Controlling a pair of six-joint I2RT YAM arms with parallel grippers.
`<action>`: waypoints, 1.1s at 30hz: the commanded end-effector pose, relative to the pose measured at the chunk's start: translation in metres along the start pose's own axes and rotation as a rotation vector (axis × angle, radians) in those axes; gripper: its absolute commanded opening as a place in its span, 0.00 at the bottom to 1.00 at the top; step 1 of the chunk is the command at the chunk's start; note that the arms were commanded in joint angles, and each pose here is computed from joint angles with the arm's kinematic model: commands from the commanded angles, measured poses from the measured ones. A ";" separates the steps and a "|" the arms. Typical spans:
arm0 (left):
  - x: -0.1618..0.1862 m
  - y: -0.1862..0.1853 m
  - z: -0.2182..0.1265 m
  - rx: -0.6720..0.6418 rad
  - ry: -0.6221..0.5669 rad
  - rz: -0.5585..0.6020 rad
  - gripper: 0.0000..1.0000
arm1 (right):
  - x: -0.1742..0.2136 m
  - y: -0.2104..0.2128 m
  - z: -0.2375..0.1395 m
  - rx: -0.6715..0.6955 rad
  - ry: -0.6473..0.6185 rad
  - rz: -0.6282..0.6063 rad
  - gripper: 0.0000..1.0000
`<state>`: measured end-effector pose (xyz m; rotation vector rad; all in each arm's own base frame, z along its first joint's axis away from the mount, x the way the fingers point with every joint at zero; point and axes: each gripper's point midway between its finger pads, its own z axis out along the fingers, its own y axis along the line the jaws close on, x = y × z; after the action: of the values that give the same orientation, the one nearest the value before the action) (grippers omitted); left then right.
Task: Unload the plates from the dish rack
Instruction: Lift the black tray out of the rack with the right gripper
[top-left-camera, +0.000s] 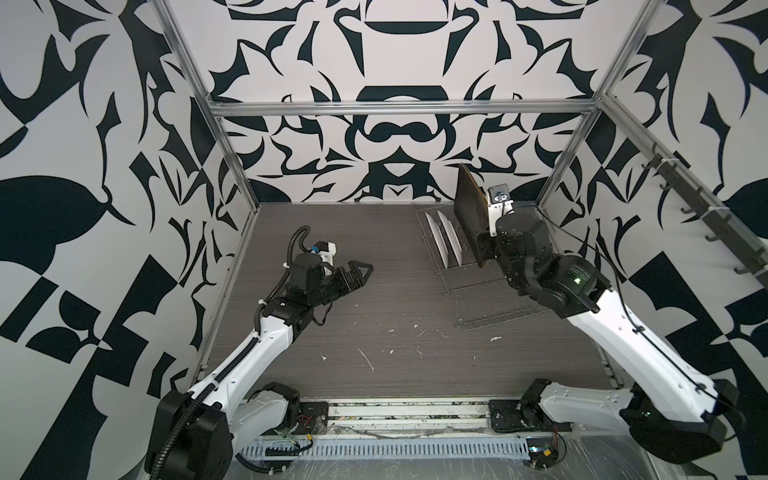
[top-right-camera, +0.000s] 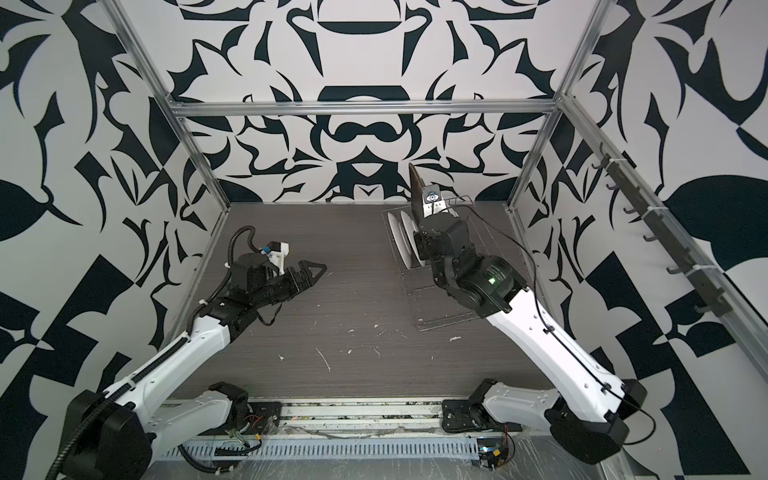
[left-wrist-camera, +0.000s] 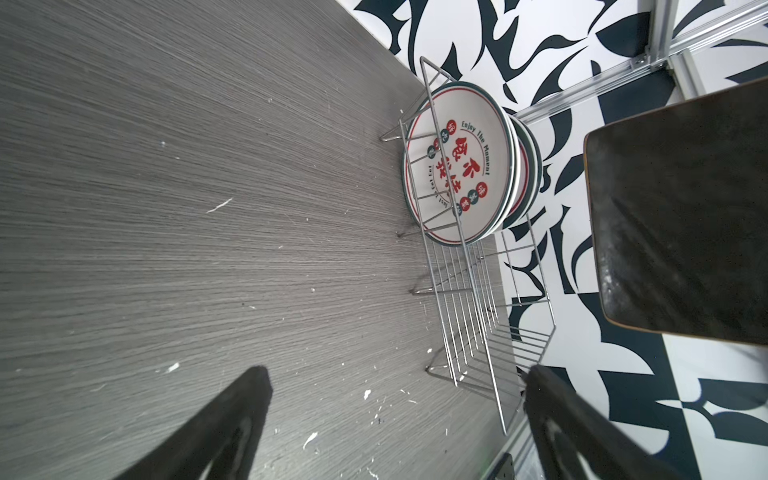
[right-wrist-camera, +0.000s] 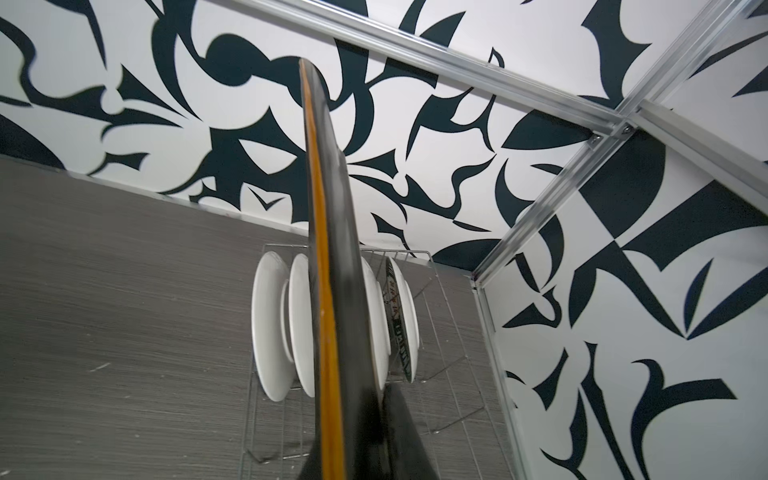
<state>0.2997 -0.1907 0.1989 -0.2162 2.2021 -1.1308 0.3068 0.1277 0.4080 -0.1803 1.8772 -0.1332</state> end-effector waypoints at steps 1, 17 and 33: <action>-0.001 -0.007 -0.002 0.044 -0.004 -0.015 0.99 | -0.063 -0.014 -0.034 -0.077 -0.220 0.294 0.00; -0.019 -0.010 -0.018 0.099 -0.027 -0.062 1.00 | -0.052 0.086 0.003 -0.472 -0.146 0.617 0.00; -0.035 0.002 -0.034 0.112 -0.050 -0.119 0.96 | -0.021 0.148 0.044 -0.756 -0.087 1.016 0.00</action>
<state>0.3100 -0.1514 0.2275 -0.3351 2.1007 -1.2679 0.3396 0.2726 0.2724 0.1635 2.0699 0.8750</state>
